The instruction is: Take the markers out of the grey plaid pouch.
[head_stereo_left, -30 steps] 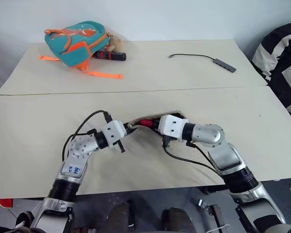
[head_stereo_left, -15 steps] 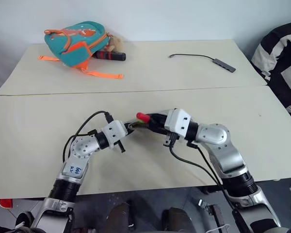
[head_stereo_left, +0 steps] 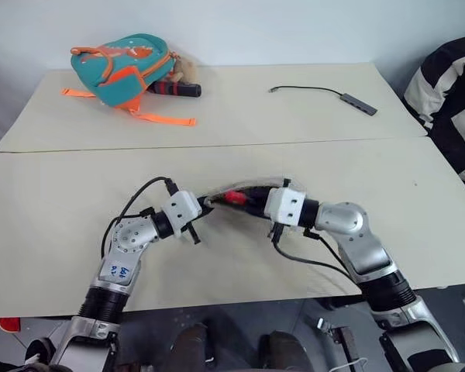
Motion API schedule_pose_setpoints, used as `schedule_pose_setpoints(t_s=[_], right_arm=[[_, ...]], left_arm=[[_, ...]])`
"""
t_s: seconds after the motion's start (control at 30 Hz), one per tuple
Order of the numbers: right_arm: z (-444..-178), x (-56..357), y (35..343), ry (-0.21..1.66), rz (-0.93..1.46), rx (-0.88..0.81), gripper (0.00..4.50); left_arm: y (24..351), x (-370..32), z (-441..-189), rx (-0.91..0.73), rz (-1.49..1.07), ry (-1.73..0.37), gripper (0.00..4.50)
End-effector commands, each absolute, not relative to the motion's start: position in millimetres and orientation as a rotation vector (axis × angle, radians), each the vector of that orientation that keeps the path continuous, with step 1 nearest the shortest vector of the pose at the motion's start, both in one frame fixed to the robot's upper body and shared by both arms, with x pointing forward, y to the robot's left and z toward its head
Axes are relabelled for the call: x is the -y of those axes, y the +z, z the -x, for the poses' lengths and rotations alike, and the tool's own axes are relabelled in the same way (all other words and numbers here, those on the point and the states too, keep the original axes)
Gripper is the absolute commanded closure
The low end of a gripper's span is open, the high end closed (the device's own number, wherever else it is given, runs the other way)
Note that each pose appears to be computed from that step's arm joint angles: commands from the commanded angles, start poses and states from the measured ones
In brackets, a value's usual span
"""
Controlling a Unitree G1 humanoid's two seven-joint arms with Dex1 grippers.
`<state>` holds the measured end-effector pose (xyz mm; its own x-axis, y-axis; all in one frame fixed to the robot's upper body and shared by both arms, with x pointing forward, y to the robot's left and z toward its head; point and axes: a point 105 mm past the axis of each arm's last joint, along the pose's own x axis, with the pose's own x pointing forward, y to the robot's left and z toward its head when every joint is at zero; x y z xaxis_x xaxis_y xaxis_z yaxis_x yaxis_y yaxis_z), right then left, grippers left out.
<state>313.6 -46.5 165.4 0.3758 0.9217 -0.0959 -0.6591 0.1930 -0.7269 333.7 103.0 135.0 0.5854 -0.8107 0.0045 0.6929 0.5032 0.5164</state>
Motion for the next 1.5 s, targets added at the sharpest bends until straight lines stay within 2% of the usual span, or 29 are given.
schedule_pose_setpoints(t_s=[0.03, 0.2, 0.4, 0.63, 0.7, 0.77, 1.03, 1.13, 1.23, 1.37, 1.5], right_arm=[[-314.4, 49.9, 177.2, 1.139, 0.9, 0.481, 3.78], [-317.6, 51.1, 181.1, 1.126, 0.873, 0.484, 3.78], [-325.9, 51.6, 170.3, 1.107, 0.884, 0.399, 3.78], [-326.3, 52.4, 166.7, 1.097, 0.878, 0.359, 1.55], [-325.2, 53.7, 163.7, 1.11, 0.886, 0.342, 1.55], [-326.7, 54.7, 164.5, 1.098, 0.873, 0.338, 1.89], [-337.9, 46.6, 165.5, 1.021, 0.966, 0.358, 4.46], [-337.3, 41.6, 161.9, 1.028, 0.999, 0.362, 4.46], [-339.5, 36.2, 167.4, 1.017, 1.025, 0.365, 4.46], [-342.8, 30.3, 179.1, 1.014, 0.964, 0.339, 4.46], [-345.0, 33.0, 167.9, 1.033, 1.05, 0.222, 3.23]], left_arm=[[148.7, -105.2, -331.6, 0.313, -0.514, -0.905, 4.5], [147.2, -106.0, -331.0, 0.308, -0.516, -0.906, 4.5], [146.7, -100.7, -327.9, 0.314, -0.504, -0.928, 4.5], [146.7, -100.5, -327.1, 0.313, -0.506, -0.932, 4.5], [146.8, -101.1, -327.2, 0.313, -0.507, -0.93, 4.5], [146.7, -101.5, -327.4, 0.313, -0.508, -0.929, 4.5], [146.6, -99.5, -326.3, 0.315, -0.496, -0.937, 4.5], [147.5, -98.7, -326.0, 0.317, -0.481, -0.941, 4.5], [157.1, -100.0, -327.3, 0.312, -0.359, -0.941, 4.5], [160.1, -102.8, -328.0, 0.27, -0.273, -0.973, 4.5], [161.7, -108.1, -330.1, 0.231, -0.207, -1.002, 4.5]])
